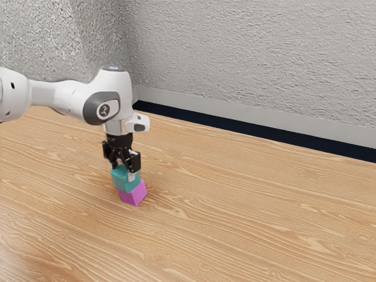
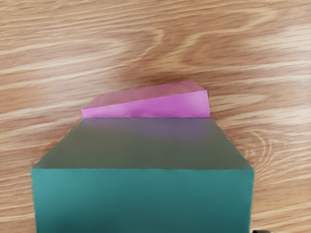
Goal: Pick up the blue block with one arm, and put the blue block on the pink block with one arm
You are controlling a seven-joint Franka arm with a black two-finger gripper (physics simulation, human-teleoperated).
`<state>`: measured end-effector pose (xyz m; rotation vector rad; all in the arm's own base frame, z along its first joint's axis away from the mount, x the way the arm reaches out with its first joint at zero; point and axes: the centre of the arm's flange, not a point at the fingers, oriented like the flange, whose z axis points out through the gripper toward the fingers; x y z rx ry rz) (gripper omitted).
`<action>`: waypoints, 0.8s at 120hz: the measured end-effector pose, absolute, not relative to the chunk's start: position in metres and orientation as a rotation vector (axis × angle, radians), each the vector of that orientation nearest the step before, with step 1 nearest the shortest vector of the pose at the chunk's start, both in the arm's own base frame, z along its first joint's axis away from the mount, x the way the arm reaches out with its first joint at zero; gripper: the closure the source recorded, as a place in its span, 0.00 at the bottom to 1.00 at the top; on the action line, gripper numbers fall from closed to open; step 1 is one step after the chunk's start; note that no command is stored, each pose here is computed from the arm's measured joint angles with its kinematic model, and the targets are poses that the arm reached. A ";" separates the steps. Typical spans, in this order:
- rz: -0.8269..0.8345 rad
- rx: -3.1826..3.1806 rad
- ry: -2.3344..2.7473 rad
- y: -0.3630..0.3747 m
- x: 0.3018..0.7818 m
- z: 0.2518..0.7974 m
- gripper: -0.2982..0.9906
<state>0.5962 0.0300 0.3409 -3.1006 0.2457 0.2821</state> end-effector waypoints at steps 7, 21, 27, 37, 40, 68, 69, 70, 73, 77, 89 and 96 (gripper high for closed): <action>0.278 -3.098 0.240 0.029 0.597 0.341 0.33; 0.267 -3.089 0.225 0.028 0.597 0.345 0.29; 0.255 -3.082 0.216 0.029 0.597 0.352 0.27; 0.213 -3.058 0.195 0.030 0.597 0.376 0.26; 0.200 -3.050 0.190 0.030 0.597 0.384 0.26; -0.087 -2.985 0.170 0.011 0.612 0.527 0.24; -0.099 -2.984 0.166 0.011 0.612 0.533 0.24; -0.110 -2.983 0.163 0.011 0.613 0.539 0.24; -0.139 -2.981 0.154 0.013 0.614 0.555 0.24; -0.185 -2.979 0.138 0.015 0.616 0.577 0.24; -0.321 -2.998 0.074 0.031 0.620 0.644 0.23; -0.339 -3.008 0.043 0.039 0.617 0.666 0.23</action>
